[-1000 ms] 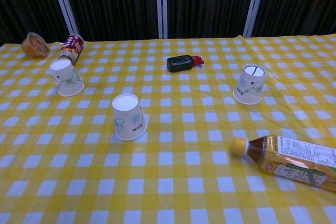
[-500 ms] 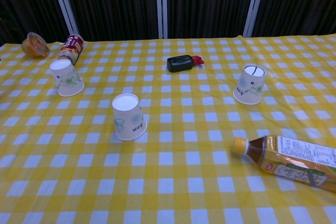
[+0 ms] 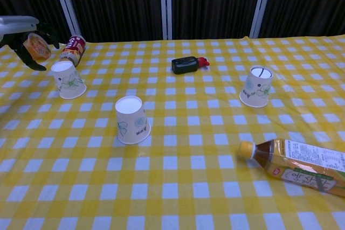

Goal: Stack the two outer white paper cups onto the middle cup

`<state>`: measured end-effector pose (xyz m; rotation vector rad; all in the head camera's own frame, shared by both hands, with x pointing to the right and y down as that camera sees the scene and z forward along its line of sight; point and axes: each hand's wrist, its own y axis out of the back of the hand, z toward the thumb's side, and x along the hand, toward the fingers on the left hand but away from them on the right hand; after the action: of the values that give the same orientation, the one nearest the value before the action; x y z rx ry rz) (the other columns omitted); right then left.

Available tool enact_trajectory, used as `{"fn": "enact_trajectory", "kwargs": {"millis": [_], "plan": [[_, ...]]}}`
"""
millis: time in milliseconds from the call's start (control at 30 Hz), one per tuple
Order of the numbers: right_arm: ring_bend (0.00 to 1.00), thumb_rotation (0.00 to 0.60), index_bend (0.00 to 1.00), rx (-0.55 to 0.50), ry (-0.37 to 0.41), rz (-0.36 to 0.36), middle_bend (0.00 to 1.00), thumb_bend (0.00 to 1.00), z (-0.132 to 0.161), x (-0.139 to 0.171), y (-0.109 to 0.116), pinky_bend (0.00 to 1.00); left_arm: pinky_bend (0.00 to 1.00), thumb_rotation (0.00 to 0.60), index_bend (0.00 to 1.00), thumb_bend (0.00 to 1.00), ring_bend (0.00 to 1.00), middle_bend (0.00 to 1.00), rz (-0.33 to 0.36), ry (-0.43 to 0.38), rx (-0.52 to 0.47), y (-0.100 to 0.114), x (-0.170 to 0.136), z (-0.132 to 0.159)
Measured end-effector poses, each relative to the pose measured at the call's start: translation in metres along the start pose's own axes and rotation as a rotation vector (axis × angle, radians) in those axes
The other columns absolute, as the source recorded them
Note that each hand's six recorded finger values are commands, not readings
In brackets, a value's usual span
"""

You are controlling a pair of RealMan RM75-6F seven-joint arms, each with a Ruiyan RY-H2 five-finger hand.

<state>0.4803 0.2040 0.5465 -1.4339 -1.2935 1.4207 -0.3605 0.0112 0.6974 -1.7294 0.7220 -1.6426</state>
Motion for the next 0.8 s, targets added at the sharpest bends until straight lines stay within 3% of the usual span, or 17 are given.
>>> {"fn": "enact_trajectory", "kwargs": {"millis": [667,733,800], "plan": [[0.0,0.6,0.0,-0.009,-0.023,-0.011,0.0,0.12,-0.008,-0.003,0.004,0.0,0.0,0.6,0.33,0.24,0.0,0.0,-0.038,0.012,0.049,-0.014,0.023,0.023],[0.0,0.6,0.0,-0.009,-0.023,-0.011,0.0,0.12,-0.008,-0.003,0.004,0.0,0.0,0.6,0.36,0.26,0.0,0.0,-0.043,0.01,0.051,-0.015,0.023,0.025],[0.0,0.6,0.0,-0.007,-0.023,-0.01,0.0,0.12,-0.008,-0.003,0.004,0.0,0.0,0.6,0.4,0.35,0.0,0.0,-0.048,0.007,0.055,-0.017,0.024,0.026]]}}
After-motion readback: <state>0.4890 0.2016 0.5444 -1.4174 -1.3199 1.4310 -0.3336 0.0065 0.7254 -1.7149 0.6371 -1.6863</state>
